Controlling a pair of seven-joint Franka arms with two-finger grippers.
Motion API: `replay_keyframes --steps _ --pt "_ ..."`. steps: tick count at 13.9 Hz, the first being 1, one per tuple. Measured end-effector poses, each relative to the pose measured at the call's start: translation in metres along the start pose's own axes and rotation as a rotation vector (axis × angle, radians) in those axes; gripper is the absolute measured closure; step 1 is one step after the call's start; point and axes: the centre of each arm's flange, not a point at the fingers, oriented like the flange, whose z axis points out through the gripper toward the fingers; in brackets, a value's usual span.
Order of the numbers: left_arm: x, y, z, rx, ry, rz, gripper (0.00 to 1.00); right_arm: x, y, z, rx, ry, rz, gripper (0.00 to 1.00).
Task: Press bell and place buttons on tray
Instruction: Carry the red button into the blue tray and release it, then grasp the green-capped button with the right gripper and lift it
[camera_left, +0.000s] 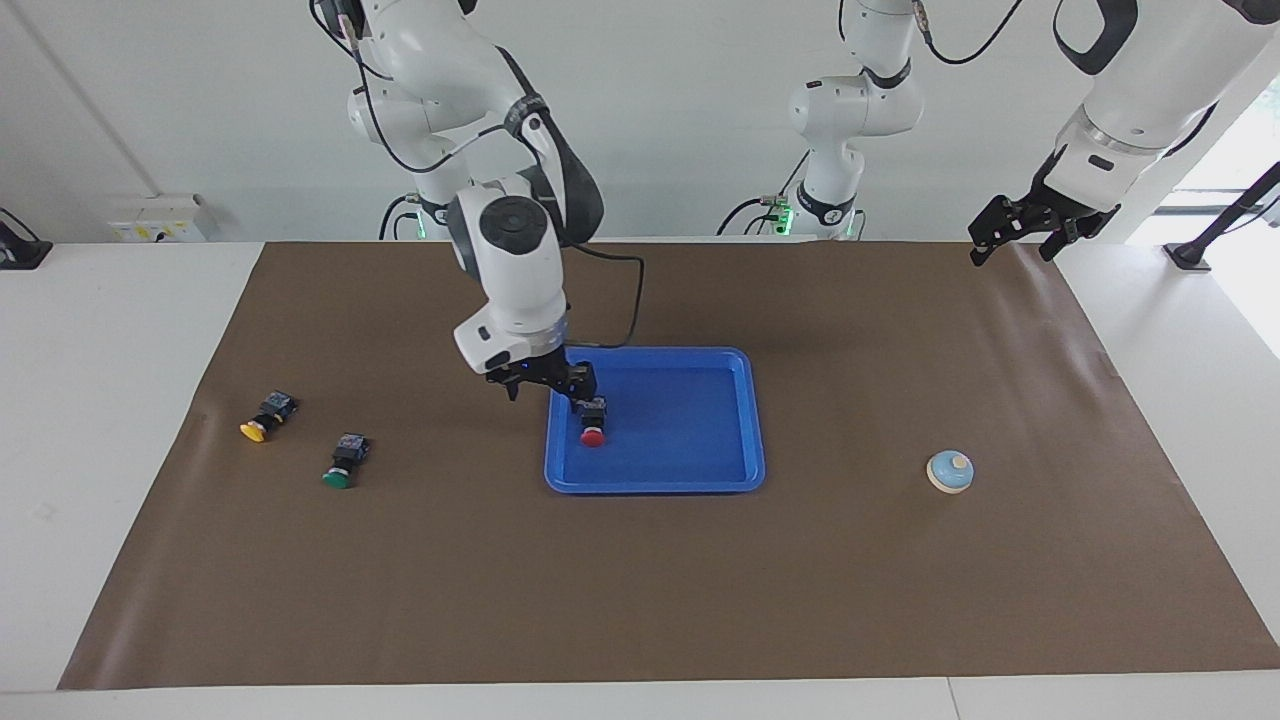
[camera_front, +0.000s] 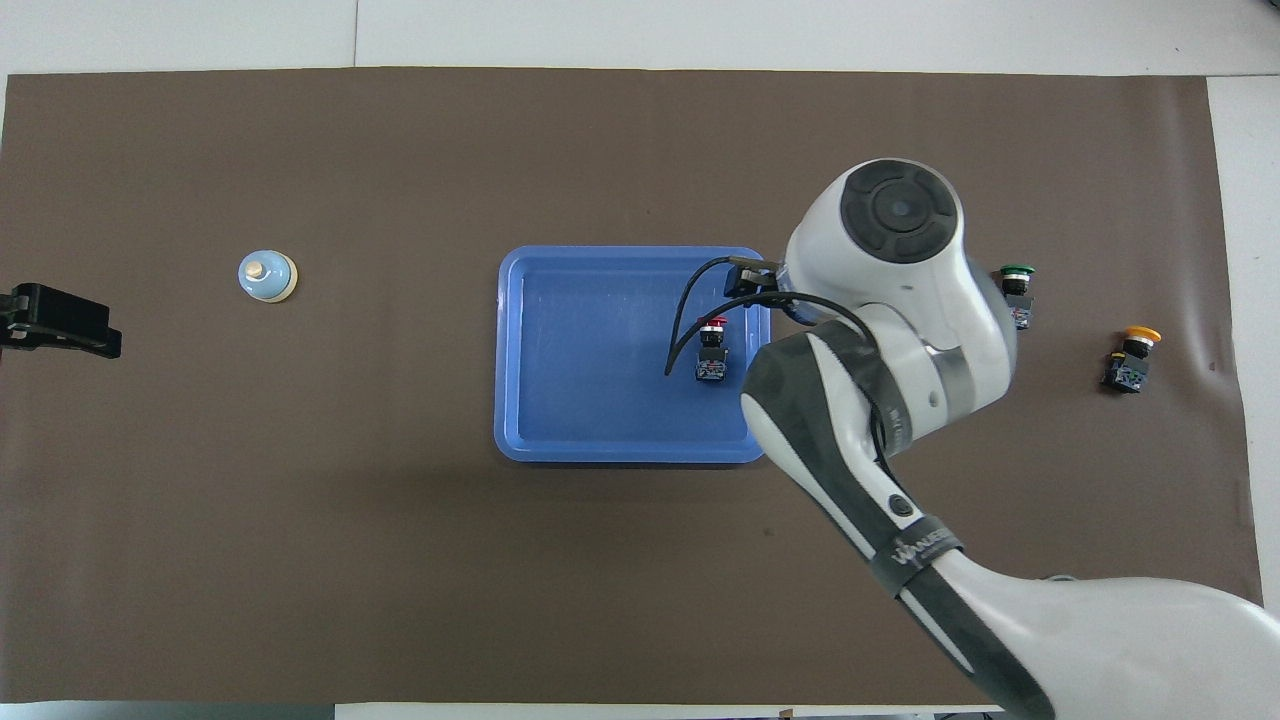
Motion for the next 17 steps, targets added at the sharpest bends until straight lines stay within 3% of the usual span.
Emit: replay_keyframes --steps 4,8,10,17 --pt "0.000 0.000 0.000 0.000 0.000 0.000 0.00 0.067 0.133 -0.009 -0.012 -0.001 0.015 0.00" --pt "0.000 0.000 0.000 0.000 0.000 0.000 0.00 0.096 0.243 0.021 -0.014 0.008 -0.037 0.00" --pt "0.000 0.000 0.000 0.000 0.000 0.000 0.00 0.095 0.264 0.042 -0.011 0.023 -0.036 0.00" --pt "0.000 0.000 0.000 0.000 0.000 0.000 0.00 0.104 0.256 0.114 0.008 0.076 -0.049 0.00"
